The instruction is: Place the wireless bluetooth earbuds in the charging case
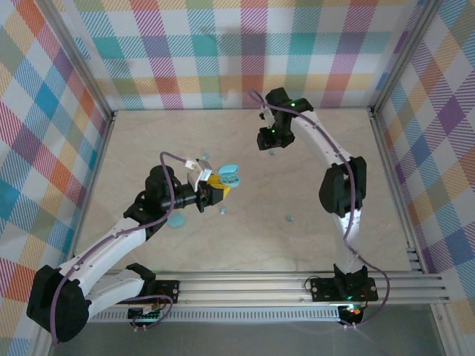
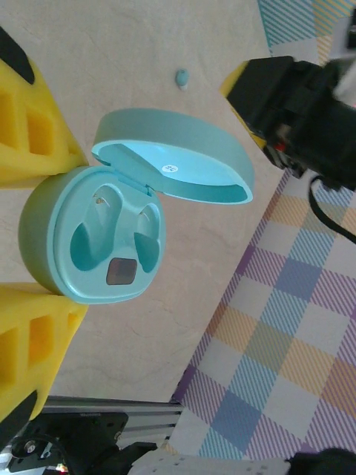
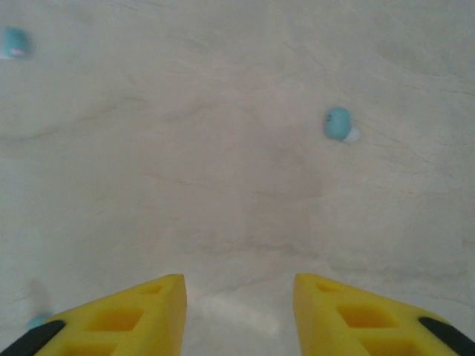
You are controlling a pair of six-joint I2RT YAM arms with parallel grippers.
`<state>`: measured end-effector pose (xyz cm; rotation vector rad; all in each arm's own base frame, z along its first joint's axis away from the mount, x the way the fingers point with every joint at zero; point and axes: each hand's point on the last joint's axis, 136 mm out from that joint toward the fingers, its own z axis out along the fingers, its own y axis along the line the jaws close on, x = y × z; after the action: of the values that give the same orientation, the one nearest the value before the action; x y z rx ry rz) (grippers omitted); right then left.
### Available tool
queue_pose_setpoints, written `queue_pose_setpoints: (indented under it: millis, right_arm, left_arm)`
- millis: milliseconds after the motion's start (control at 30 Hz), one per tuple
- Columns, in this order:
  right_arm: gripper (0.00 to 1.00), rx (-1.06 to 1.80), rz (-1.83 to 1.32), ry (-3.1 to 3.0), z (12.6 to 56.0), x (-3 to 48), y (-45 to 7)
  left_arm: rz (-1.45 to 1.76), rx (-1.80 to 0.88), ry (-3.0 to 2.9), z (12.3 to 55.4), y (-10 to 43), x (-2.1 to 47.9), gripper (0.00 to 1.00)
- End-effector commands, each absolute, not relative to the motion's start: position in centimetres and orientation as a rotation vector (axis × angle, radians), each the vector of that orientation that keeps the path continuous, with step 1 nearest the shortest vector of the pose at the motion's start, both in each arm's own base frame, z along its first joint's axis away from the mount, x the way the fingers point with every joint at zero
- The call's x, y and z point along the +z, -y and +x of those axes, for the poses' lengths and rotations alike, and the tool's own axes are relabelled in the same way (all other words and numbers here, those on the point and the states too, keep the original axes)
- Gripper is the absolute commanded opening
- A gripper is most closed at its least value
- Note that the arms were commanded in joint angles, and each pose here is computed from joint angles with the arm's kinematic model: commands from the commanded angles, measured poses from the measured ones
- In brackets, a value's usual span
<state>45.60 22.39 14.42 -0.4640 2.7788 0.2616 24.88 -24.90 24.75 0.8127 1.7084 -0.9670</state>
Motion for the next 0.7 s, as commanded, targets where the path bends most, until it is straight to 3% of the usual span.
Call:
queue_pose_setpoints:
  millis: [0, 267, 667]
  right_arm:
    - [0.4, 0.116, -0.49, -2.738, 48.0, 13.5, -21.5]
    - [0.36, 0.004, -0.543, -2.769, 51.3, 7.7, -20.9]
    - [0.35, -0.02, -0.573, -2.786, 52.8, 4.1, -20.6]
  left_arm:
    - [0.836, -0.95, -1.683, 24.7, 25.0, 24.7, 0.09]
    - [0.805, -0.942, -1.69, 25.3, 25.1, 24.4, 0.09]
    - [0.762, -0.884, -1.691, 25.4, 24.0, 24.7, 0.09]
